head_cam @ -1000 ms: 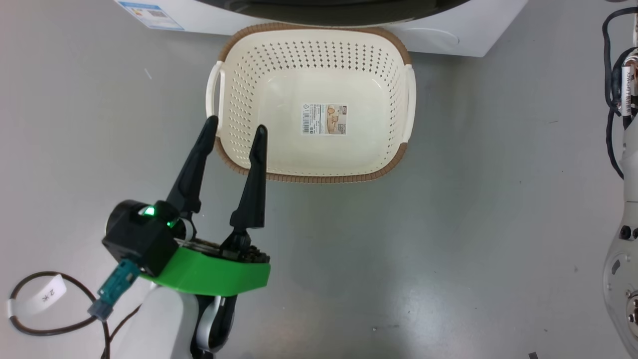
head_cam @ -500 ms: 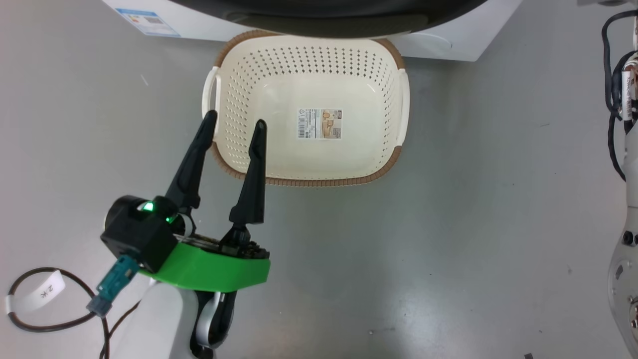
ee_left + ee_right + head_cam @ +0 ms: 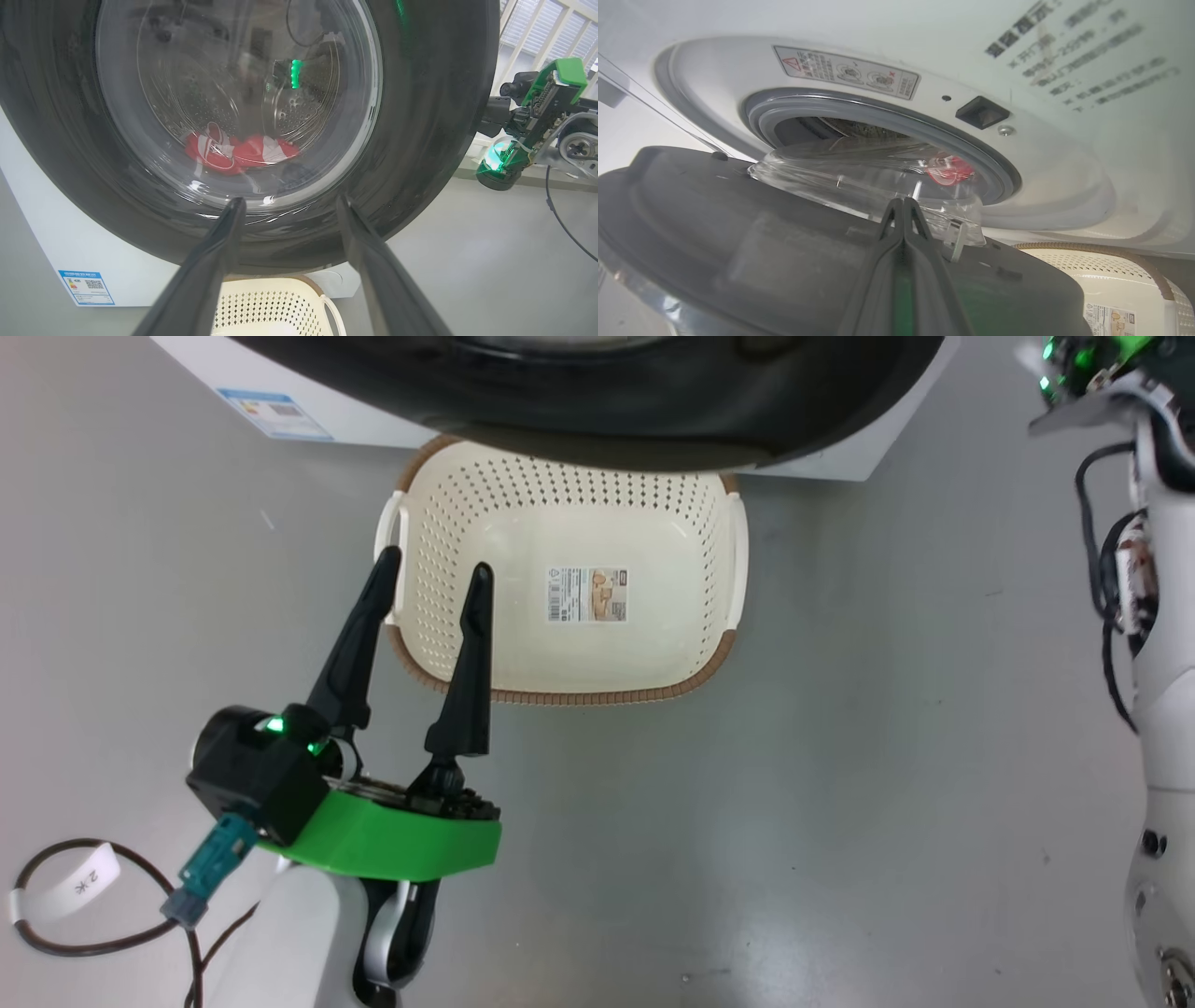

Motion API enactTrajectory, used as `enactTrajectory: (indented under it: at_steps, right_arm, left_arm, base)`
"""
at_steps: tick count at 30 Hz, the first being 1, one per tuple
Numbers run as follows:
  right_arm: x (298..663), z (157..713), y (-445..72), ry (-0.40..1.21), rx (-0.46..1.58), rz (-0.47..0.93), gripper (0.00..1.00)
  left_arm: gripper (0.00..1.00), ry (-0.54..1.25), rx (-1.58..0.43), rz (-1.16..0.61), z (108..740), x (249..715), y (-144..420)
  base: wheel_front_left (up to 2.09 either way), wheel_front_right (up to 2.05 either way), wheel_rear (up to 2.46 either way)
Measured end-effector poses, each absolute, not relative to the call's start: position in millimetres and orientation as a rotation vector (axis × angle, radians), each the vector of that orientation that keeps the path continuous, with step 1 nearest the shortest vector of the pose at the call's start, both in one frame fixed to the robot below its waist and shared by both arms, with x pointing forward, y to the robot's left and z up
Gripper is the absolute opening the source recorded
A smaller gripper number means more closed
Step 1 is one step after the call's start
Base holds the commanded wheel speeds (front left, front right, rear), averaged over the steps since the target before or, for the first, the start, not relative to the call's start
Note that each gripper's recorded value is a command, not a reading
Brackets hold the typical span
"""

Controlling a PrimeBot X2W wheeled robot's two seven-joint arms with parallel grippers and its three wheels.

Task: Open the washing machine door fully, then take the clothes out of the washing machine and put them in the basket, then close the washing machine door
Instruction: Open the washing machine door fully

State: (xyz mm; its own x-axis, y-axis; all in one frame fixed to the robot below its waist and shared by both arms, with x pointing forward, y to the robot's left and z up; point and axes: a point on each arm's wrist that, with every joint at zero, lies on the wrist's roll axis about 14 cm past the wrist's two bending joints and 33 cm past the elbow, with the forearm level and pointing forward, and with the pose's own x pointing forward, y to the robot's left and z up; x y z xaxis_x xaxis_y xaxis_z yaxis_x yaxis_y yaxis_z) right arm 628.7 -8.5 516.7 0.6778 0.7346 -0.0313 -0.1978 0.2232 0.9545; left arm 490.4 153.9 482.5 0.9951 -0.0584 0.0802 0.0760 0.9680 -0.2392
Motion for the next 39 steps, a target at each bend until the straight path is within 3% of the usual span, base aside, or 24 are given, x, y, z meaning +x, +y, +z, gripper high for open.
enactTrajectory:
  at_steps: [39]
  right_arm:
    - [506,536,28,0.65,1.201,0.868,0.0]
  left_arm:
    - [1.0,-0.166,-0.241,-0.059,531,456,157]
  base:
    - [0.0,0.0,0.0]
